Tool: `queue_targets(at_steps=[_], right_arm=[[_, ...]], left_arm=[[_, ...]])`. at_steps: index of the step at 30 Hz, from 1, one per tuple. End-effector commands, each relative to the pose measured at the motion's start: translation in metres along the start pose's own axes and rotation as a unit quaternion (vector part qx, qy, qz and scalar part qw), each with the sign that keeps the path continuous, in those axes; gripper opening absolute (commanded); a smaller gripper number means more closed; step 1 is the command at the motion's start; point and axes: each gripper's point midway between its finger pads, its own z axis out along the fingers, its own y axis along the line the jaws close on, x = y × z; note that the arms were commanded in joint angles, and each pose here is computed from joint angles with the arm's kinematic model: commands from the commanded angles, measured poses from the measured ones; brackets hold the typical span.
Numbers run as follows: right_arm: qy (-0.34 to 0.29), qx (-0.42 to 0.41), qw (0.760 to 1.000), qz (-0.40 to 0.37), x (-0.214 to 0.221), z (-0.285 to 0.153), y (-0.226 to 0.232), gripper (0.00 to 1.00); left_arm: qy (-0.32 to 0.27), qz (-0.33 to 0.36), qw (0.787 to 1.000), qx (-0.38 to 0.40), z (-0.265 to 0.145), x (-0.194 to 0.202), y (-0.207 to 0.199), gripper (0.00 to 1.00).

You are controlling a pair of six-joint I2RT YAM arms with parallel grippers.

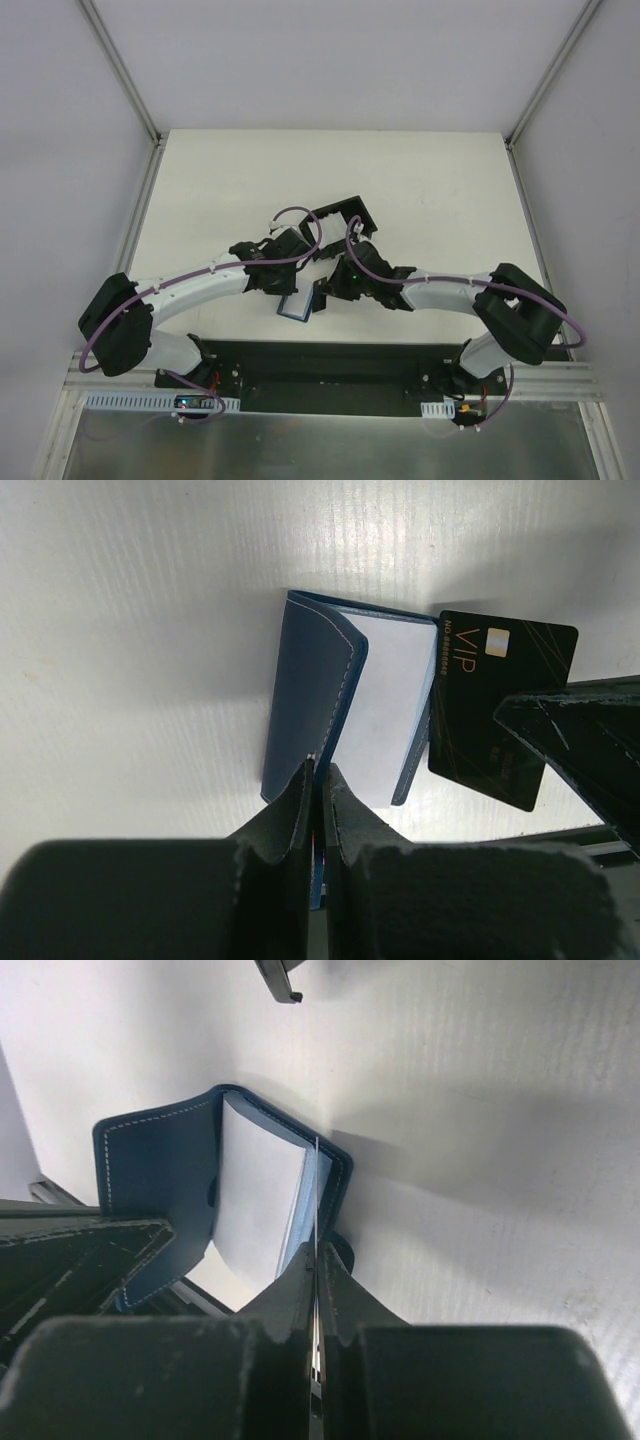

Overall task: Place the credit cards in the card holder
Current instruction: Open the card holder at the center of the board.

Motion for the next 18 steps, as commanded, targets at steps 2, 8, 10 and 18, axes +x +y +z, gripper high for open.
queue_targets(at_steps=[2, 8, 10, 18], right_arm=[[0.01, -0.03, 0.999, 0.036, -0.002, 0.005, 0.012, 0.0], [0.016, -0.001, 0.998, 0.069, 0.006, 0.011, -0.01, 0.0], [0.003, -0.004, 0.997, 0.075, 0.004, 0.007, -0.011, 0.0], [-0.046, -0.009, 0.996, 0.074, -0.007, 0.0, -0.008, 0.0]], left_arm=[[0.032, -0.005, 0.999, -0.008, 0.002, 0.013, 0.005, 0.0], [0.032, -0.009, 0.999, -0.007, 0.001, 0.013, 0.005, 0.0], [0.031, -0.01, 0.999, -0.007, 0.0, 0.013, 0.006, 0.0], [0.035, -0.018, 0.999, -0.009, 0.003, 0.012, 0.006, 0.0]])
